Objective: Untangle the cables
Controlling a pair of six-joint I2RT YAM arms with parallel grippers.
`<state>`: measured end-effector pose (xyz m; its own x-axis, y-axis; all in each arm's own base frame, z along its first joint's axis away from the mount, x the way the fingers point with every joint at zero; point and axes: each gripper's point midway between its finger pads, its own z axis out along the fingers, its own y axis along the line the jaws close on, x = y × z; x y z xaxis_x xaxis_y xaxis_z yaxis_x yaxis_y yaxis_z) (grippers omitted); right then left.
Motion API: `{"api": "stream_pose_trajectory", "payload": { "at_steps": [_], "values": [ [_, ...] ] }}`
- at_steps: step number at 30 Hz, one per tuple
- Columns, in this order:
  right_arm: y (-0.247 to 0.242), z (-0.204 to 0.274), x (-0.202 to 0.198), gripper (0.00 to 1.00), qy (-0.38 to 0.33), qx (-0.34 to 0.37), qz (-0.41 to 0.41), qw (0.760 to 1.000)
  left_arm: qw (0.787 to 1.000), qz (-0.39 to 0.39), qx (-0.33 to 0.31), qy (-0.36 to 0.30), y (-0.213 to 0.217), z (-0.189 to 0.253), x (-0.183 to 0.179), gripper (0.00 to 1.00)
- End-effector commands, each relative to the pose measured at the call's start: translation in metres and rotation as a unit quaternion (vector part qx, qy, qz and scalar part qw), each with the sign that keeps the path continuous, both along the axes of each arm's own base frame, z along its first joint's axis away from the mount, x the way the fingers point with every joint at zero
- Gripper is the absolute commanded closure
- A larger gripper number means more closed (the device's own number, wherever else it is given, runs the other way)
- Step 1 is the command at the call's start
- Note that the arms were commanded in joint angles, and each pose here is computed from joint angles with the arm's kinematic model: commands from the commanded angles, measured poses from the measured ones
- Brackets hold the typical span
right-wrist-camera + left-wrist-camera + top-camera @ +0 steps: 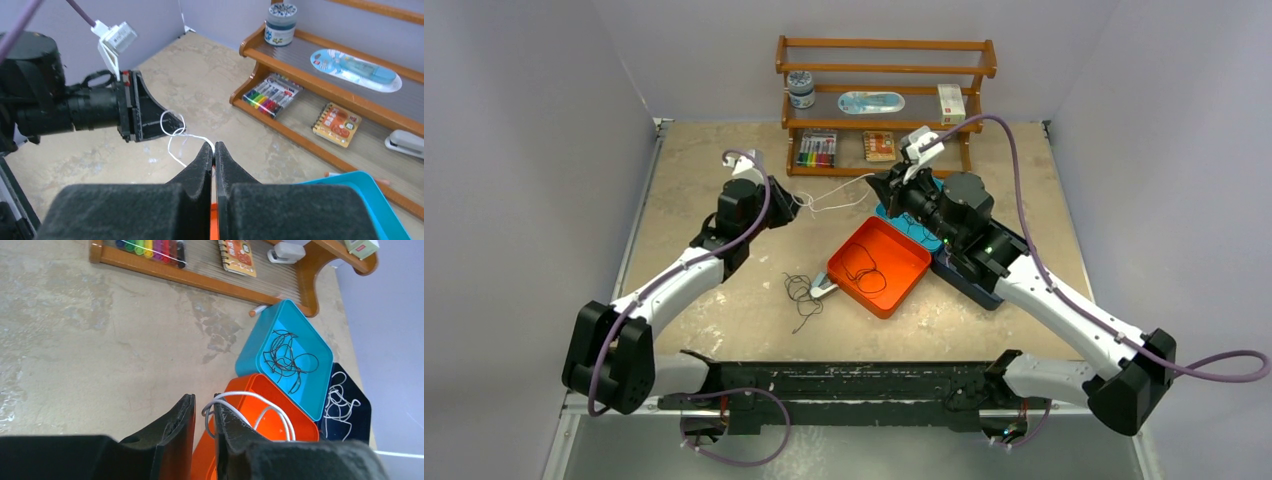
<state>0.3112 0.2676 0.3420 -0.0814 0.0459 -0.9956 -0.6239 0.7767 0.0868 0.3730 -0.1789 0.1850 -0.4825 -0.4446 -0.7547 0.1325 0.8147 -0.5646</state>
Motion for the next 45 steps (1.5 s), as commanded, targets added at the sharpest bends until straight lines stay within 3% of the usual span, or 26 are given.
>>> {"api": "stream_pose_trajectory", "payload": {
  "at_steps": [1, 19, 26, 32, 38, 45],
  "values": [
    [-0.006, 0.071, -0.01, 1.0, -0.087, 0.078, 0.011, 0.993, 0.999, 0.039, 0.03, 0.017, 0.02, -0.013, 0.005, 0.8],
    [-0.042, 0.13, -0.052, 1.0, -0.169, 0.143, 0.01, 0.975, 0.994, 0.063, 0.064, 0.061, 0.03, -0.047, 0.009, 0.75],
    [-0.055, 0.134, -0.052, 1.0, -0.174, 0.142, -0.016, 0.974, 0.993, 0.068, 0.067, 0.063, 0.033, -0.049, 0.008, 0.85],
    [-0.078, 0.128, -0.042, 1.0, -0.159, 0.144, -0.083, 0.973, 0.993, 0.072, 0.066, 0.059, 0.034, -0.046, 0.008, 0.91],
    [-0.13, 0.121, -0.035, 1.0, -0.136, 0.158, -0.211, 0.955, 0.991, 0.088, 0.075, 0.063, 0.041, -0.047, 0.008, 0.8],
    [-0.168, 0.123, -0.044, 1.0, -0.141, 0.155, -0.281, 0.937, 0.99, 0.104, 0.077, 0.064, 0.046, -0.046, 0.009, 0.73]
  ]
}}
